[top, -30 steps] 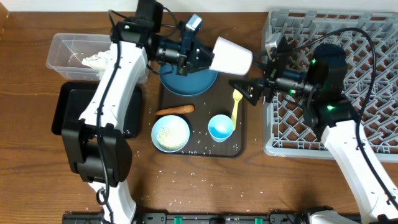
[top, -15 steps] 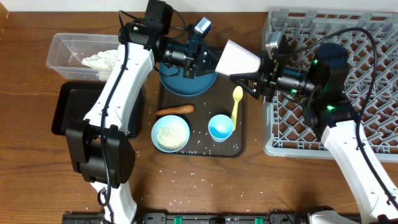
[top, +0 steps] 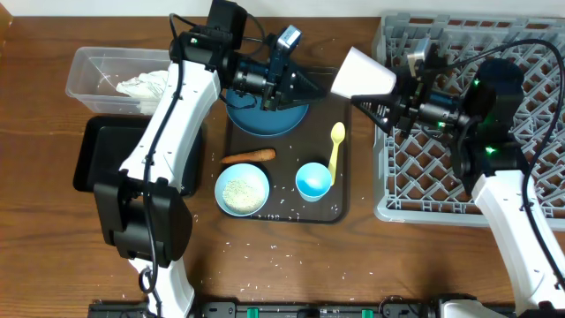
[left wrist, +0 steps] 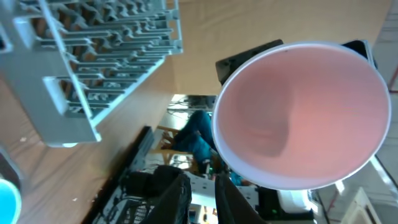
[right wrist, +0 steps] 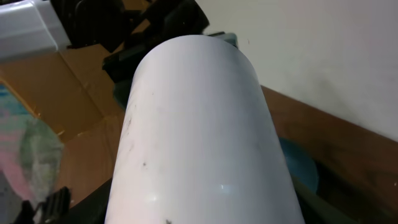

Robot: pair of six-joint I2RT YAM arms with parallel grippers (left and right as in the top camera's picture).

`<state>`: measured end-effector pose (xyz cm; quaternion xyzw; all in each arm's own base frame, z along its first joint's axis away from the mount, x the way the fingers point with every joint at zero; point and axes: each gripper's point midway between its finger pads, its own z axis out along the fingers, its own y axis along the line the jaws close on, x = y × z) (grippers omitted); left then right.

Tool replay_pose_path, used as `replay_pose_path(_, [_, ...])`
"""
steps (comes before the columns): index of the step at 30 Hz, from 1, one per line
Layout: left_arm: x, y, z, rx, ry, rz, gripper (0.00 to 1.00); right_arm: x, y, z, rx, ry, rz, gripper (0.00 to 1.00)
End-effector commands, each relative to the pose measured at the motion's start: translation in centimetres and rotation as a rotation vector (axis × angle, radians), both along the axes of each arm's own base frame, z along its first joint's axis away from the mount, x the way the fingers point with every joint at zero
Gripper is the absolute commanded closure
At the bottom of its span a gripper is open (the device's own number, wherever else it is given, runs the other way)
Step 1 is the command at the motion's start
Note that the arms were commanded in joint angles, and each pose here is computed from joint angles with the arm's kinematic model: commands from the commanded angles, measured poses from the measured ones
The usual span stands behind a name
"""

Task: Sort waste into correct bins and load items into the dishwasher rack
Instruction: 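Lift the pink cup and hand it to the right gripper, then place the pink cup upside down in the rack with the right gripper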

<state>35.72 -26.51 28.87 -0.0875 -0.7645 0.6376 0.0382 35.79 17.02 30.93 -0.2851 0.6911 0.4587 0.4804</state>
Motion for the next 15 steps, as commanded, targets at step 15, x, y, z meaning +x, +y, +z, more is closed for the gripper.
replay_pose_path(15, [6.7,10.7,-12.3,0.998,-0.217,0.384,0.78,-3.9,-16.5,-6.1,-0.558,0.668,-0.902,0.46])
